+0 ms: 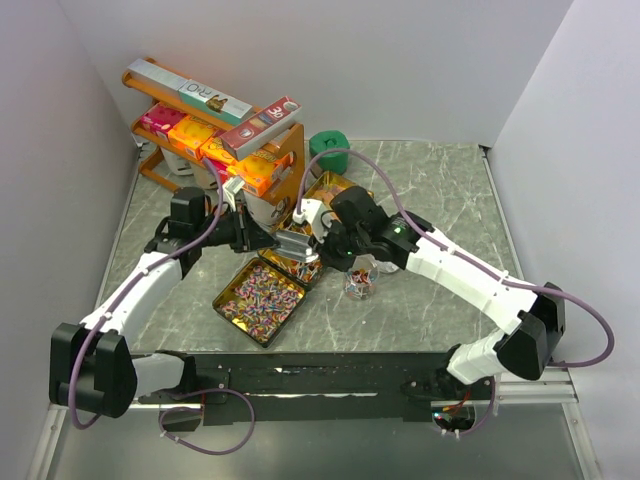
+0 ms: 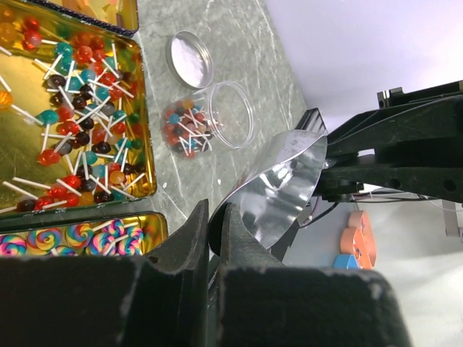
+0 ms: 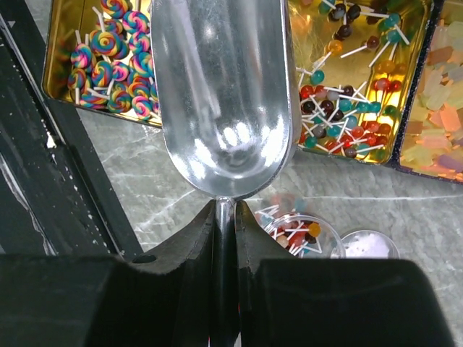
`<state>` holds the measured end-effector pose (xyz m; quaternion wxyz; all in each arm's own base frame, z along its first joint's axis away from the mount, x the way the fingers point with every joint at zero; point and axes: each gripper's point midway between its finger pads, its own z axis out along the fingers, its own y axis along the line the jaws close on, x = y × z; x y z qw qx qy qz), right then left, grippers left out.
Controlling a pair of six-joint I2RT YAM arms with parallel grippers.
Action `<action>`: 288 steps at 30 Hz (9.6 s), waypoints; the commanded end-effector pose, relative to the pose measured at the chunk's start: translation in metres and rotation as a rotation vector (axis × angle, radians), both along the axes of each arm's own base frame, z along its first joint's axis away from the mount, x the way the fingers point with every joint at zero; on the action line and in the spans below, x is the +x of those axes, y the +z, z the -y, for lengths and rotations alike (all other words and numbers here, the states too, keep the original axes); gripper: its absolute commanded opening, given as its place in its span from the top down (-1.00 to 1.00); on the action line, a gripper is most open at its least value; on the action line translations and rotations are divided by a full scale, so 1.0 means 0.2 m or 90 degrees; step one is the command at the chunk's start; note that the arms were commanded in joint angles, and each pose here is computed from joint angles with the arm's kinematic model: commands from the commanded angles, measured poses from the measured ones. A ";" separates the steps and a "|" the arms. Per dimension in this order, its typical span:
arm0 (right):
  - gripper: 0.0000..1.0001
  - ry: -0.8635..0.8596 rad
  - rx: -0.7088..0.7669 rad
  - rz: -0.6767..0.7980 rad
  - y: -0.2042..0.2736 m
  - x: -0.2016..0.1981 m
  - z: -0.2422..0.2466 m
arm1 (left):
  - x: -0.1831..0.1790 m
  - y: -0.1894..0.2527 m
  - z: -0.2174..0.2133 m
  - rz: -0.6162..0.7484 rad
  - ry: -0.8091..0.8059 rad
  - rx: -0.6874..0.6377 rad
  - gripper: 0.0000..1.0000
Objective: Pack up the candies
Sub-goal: Adjust the spatula, then scoop the fake candies from the storage box.
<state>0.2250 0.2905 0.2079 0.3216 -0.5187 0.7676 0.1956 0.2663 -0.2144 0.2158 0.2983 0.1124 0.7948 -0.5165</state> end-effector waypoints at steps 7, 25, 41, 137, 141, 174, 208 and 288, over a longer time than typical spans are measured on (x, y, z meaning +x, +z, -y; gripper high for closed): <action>1.00 -0.020 0.044 0.079 0.19 0.12 -0.07 | 0.09 -0.05 -0.06 0.066 0.065 0.074 0.39; 1.00 0.105 -0.100 0.320 0.32 0.42 -0.03 | 0.23 -0.09 -0.39 -0.010 0.315 0.223 -0.66; 1.00 0.249 -0.291 0.380 0.12 0.30 -0.05 | 0.07 -0.36 -0.63 -0.248 0.406 0.295 -0.69; 1.00 0.430 -0.490 0.182 -0.59 -0.35 -0.25 | 0.06 -0.88 -0.44 -0.406 0.295 0.275 0.54; 1.00 0.425 -0.451 0.152 -0.60 -0.38 -0.34 | 0.06 -0.88 -0.45 -0.409 0.300 0.275 0.59; 1.00 0.230 -0.325 -0.080 -0.84 -0.47 -0.62 | 0.04 -0.89 -0.43 -0.440 0.329 0.251 0.77; 1.00 0.126 -0.430 0.210 -0.72 -0.06 -0.66 | 0.06 -0.88 -0.43 -0.418 0.318 0.249 0.91; 1.00 -0.076 -0.058 0.063 -0.62 0.01 -0.74 | 0.04 -0.82 -0.45 -0.402 0.327 0.258 0.96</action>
